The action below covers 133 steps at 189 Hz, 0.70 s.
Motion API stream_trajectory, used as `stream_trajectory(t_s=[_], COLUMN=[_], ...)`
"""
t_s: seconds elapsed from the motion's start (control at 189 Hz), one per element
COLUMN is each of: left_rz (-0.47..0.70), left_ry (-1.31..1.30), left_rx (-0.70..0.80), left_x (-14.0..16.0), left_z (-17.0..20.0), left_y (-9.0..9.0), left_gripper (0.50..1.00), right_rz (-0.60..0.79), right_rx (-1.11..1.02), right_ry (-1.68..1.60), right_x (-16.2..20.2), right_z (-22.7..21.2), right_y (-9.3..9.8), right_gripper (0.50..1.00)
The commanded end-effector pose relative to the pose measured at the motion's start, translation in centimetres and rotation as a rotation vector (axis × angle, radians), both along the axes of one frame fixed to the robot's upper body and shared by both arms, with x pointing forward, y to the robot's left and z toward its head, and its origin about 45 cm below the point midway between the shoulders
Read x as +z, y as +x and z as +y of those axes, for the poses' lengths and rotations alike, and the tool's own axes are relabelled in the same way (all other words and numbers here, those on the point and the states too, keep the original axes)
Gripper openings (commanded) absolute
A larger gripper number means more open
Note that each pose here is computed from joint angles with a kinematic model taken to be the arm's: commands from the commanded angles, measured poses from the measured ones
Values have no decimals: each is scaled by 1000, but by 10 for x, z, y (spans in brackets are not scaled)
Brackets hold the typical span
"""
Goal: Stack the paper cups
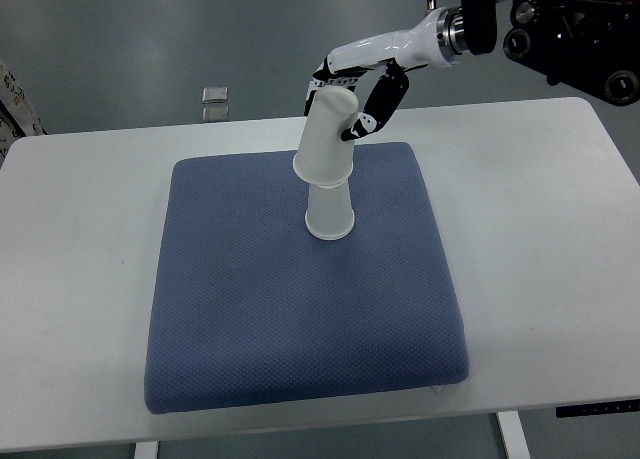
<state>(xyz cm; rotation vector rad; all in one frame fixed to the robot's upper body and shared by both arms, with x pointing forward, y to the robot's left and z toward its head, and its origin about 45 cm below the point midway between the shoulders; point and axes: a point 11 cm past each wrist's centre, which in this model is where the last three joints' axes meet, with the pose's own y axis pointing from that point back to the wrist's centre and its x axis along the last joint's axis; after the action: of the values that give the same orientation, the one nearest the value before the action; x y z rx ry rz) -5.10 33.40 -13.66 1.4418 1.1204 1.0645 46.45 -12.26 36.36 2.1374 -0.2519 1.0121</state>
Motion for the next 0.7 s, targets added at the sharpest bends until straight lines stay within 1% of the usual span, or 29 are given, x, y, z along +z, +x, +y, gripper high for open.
stream_trajectory(t_s=[0.0,0.227,0.444,0.57,0.634,0.671,0.676,0.681,0.686,0.692,0.697], left_rz=[0,0,0,0,0,0,0,0,0,0,0], left_ry=[0,0,0,0,0,0,0,0,0,0,0], left_rx=[0,0,0,0,0,0,0,0,0,0,0], left_x=[0,0,0,0,0,0,0,0,0,0,0], left_z=[0,0,0,0,0,0,0,0,0,0,0], left_y=[0,0,0,0,0,0,0,0,0,0,0], left_gripper=[1000,1000,1000,1000,1000,1000,1000,1000,1000,1000,1000], right_rz=[5,-17,-6,4,-3,-8,-8,-8,-8,-9,-9], right_rx=[-16,-30,-26,-40,-43,-48,-48,-50,-50,-49,-49], right_ry=[-34,-65,-67,-68,-65,-67,-67,-70,-70,-70,-70], right_x=[-12,-22,-33,-41,-43,-45,-45,-46,-46,-47,-47], right_z=[-4,-3,4,1,3,2,2,1,1,2,2], right_y=[4,9,9,9,10,11,11,11,11,11,11], right_gripper=[629,631,633,637,652,692,693,705,705,719,719])
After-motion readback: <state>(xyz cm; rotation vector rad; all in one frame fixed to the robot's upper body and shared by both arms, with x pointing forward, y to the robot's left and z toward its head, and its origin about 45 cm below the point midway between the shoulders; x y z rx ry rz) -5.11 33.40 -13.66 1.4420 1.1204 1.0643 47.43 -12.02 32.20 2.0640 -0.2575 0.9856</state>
